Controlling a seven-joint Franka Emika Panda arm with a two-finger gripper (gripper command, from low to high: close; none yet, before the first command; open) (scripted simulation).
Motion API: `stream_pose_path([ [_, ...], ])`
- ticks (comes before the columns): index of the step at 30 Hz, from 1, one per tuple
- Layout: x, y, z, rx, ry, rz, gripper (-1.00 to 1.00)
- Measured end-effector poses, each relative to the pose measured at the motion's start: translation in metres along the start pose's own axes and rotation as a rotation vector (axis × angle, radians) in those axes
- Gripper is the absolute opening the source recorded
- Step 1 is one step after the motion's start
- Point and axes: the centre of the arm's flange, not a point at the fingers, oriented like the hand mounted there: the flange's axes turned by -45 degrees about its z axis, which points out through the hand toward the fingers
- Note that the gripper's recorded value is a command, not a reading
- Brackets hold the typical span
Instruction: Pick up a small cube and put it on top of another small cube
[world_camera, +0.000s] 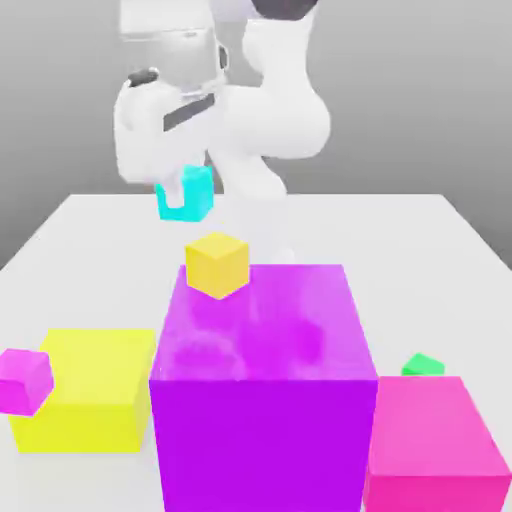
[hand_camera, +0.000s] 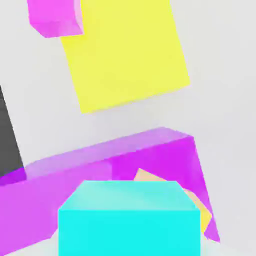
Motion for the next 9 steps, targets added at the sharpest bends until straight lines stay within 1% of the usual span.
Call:
stream_pose_path([
  [4,0.001,0.001,0.043,0.000,0.003,0.014,-1.00],
  [5,0.001,0.002,0.056,0.000,0.003,0.014,1.00],
  [9,0.001,0.002,0.056,0.000,0.003,0.014,1.00],
])
